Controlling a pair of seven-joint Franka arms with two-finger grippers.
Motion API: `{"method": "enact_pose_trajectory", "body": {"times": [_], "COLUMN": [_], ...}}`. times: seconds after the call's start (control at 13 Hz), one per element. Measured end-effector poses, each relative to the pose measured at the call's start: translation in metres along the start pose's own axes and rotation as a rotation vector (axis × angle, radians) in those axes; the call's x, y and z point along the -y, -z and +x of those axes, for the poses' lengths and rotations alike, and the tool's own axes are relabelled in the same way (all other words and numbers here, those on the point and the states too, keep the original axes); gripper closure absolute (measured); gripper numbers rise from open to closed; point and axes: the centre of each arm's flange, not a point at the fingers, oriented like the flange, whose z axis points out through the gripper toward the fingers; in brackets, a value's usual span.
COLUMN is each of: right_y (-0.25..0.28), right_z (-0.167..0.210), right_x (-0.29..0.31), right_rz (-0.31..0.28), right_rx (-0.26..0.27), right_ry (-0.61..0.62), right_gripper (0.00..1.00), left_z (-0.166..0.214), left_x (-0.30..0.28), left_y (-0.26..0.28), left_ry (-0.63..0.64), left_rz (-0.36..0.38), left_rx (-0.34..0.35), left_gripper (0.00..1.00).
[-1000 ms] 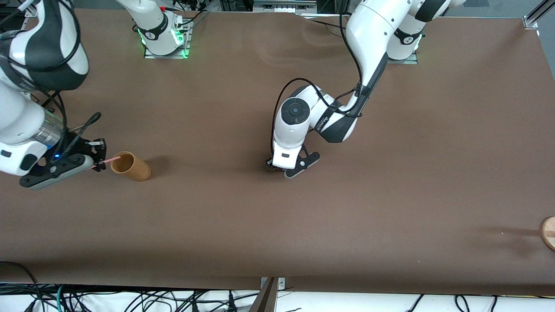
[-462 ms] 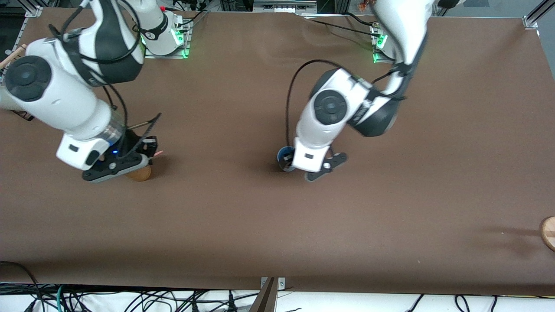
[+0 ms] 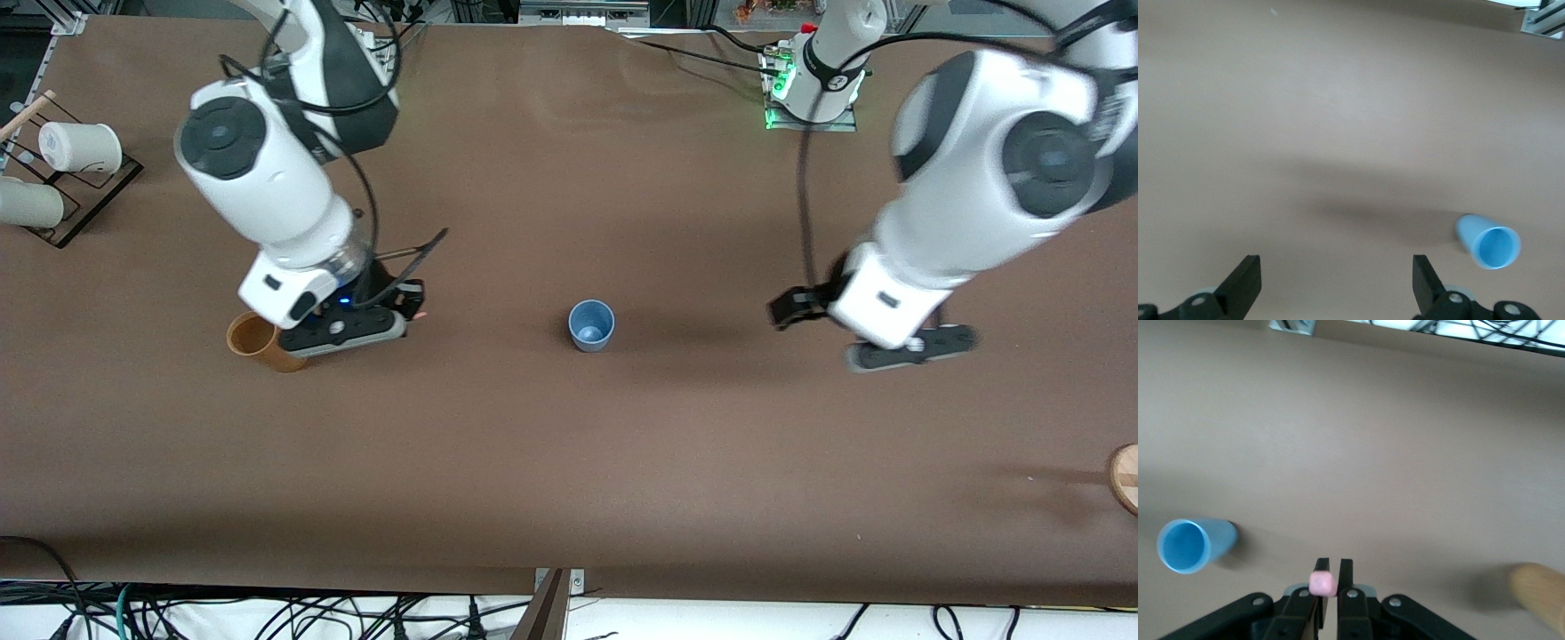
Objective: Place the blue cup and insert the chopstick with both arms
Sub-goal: 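Set the blue cup down, open the left gripper and withdraw it, then move the chopstick over the blue cup and lower it inside with the right gripper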
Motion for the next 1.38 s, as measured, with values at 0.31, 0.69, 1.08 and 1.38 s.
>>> {"method": "enact_pose_trajectory", "body": {"times": [0.31,0.69,1.08,1.38], "right_y": [-0.015,-0.041,-0.064,-0.072], "right_z": [-0.009,-0.034,-0.032,-0.029], "right_x": [0.091,0.198,0.203,0.2], "right_rz": [0.061,0.11,0.087,0.032], "right_rx": [-0.054,-0.057,-0.103,-0.137], "right_ry": [-0.064,-0.122,-0.133,-0.097], "right_gripper": [0.92,0.92,0.92,0.92], "left_z": [0.003,-0.033,-0.034,-0.036], "left_x": [0.09,0.085,0.093,0.087], "left_y": [0.051,0.087,0.083,0.081], "left_ry": [-0.002,-0.046,-0.176,-0.184], "left_rz": [0.004,0.067,0.071,0.064], "left_rx": [-0.05,-0.037,-0.018,-0.011], "left_gripper": [0.0,0.0,0.0,0.0]}}
